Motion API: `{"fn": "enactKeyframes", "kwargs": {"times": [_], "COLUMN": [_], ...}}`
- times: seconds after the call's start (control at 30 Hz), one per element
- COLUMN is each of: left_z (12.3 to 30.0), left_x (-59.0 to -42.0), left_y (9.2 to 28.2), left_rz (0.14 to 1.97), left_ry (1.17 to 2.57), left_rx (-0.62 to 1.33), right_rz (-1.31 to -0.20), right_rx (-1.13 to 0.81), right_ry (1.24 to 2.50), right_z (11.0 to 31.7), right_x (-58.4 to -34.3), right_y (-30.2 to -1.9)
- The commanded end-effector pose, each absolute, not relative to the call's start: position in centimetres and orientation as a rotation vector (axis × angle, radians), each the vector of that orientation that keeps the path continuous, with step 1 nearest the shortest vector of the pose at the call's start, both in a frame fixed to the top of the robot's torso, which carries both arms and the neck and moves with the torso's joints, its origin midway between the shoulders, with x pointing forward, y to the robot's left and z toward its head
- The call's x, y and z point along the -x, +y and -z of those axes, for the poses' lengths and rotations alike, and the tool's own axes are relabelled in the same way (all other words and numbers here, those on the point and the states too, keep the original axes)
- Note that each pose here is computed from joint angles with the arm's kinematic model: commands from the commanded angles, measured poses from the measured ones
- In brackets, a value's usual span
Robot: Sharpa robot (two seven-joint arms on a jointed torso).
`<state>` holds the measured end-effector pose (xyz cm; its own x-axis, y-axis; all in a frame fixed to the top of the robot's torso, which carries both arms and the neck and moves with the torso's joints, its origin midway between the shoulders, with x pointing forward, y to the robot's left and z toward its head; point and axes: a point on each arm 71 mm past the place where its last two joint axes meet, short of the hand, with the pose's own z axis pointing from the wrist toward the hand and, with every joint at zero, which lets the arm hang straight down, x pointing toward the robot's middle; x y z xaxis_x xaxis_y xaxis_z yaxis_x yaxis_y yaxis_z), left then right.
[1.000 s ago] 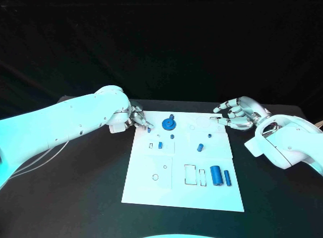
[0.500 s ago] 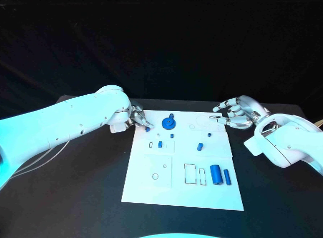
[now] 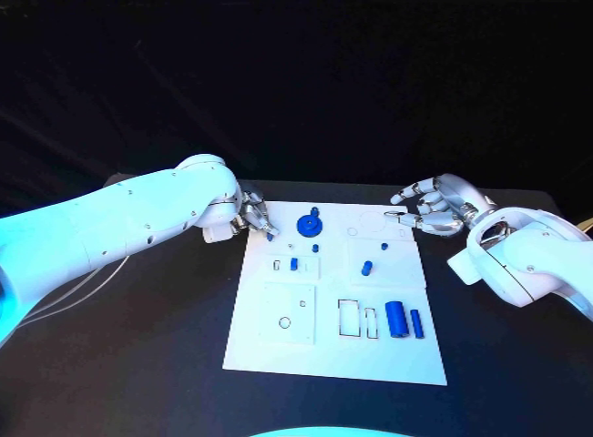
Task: Assemble the parts on the task board
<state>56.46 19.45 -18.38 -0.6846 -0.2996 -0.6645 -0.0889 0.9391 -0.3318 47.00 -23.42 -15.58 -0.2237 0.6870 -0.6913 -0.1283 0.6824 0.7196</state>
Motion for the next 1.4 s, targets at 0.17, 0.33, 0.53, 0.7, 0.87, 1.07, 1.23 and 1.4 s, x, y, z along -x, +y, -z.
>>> {"fn": "enactKeyframes", "kwargs": {"times": [0.17,0.33,0.53,0.7,0.87,1.07,1.23,1.4], "left_z": [18.7,18.7,18.7,18.7,18.5,18.1,17.8,17.6], "left_x": [-56.2,-56.1,-56.0,-55.5,-54.7,-53.7,-53.1,-52.6], "left_y": [19.2,19.4,19.8,20.1,20.2,20.1,20.0,19.9], "left_rz": [0.396,0.397,0.405,0.448,0.491,0.524,0.53,0.516], "left_ry": [2.327,2.325,2.33,2.347,2.355,2.34,2.31,2.276], "left_rx": [0.303,0.31,0.332,0.372,0.391,0.388,0.373,0.345], "right_rz": [-0.815,-0.814,-0.814,-0.814,-0.813,-0.812,-0.812,-0.812], "right_rx": [-0.448,-0.449,-0.449,-0.449,-0.45,-0.452,-0.452,-0.453], "right_ry": [1.632,1.632,1.632,1.632,1.632,1.632,1.632,1.632], "right_z": [15.5,15.5,15.5,15.6,15.6,15.5,15.5,15.5], "right_x": [-47.0,-47.0,-47.0,-47.0,-47.0,-47.0,-46.9,-46.9], "right_y": [-23.3,-23.3,-23.3,-23.4,-23.4,-23.5,-23.6,-23.6]}}
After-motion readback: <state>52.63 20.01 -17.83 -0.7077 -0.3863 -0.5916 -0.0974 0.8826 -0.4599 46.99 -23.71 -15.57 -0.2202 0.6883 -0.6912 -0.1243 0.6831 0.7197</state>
